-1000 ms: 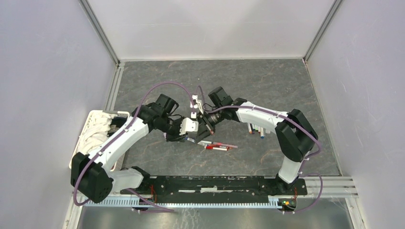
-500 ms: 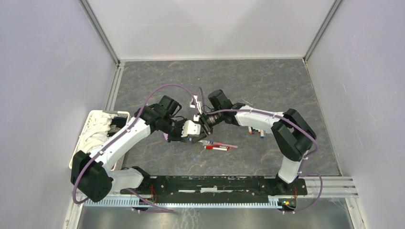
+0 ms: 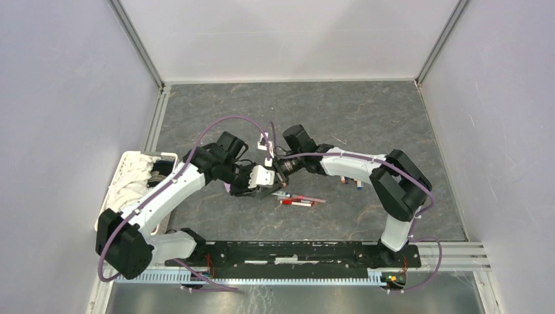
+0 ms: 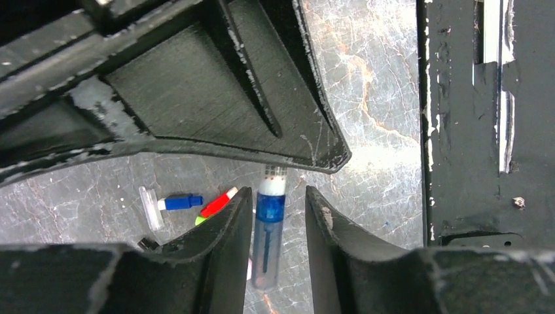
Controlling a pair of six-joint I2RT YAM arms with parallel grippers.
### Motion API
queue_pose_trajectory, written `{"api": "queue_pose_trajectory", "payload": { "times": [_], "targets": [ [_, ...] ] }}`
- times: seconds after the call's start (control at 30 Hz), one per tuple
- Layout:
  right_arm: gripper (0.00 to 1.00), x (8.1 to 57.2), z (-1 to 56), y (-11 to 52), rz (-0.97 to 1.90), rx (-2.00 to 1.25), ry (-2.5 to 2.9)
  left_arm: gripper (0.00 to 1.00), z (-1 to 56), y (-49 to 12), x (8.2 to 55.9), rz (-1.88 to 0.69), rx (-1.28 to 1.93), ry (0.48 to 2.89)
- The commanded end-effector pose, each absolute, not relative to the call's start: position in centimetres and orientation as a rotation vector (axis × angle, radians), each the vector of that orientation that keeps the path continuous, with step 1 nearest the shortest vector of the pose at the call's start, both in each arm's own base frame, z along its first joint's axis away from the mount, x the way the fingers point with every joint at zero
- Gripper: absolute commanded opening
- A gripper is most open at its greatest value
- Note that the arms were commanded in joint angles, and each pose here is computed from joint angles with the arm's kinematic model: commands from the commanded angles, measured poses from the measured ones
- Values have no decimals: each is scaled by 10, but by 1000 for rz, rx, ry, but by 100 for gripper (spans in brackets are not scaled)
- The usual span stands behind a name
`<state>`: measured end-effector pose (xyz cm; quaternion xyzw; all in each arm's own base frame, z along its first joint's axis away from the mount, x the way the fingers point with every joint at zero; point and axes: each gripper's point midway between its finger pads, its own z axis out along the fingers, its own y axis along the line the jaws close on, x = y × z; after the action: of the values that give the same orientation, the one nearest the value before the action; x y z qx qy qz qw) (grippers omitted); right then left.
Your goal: Open the pen caps
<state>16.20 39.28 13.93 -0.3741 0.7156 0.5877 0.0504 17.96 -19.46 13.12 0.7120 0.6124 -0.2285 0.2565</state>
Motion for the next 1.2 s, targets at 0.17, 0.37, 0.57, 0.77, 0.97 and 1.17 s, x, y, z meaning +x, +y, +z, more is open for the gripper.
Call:
{"api": "queue_pose_trajectory", "payload": {
  "times": [0.17, 0.37, 0.57, 0.77, 0.97, 1.17],
  "targets": [
    [0, 173, 153, 406, 1805, -1143, 2122, 27, 133, -200, 177, -633, 1939, 1618],
    [0, 180, 154, 415, 1814, -1135, 2129, 3, 134, -202, 175, -630, 1957, 1593],
    [31, 180, 161, 427, 1843, -1109, 2092, 2, 136, -205, 180, -615, 1945, 1588],
    [15, 172, 161, 433, 1909, -1097, 2079, 2, 140, -208, 183, -607, 1927, 1572],
    [0, 171, 161, 434, 1921, -1110, 2083, 2, 140, -204, 184, -568, 1936, 1558],
    [0, 161, 121, 383, 1725, -1111, 2287, 2, 132, -157, 201, -340, 2029, 1632]
  ]
}}
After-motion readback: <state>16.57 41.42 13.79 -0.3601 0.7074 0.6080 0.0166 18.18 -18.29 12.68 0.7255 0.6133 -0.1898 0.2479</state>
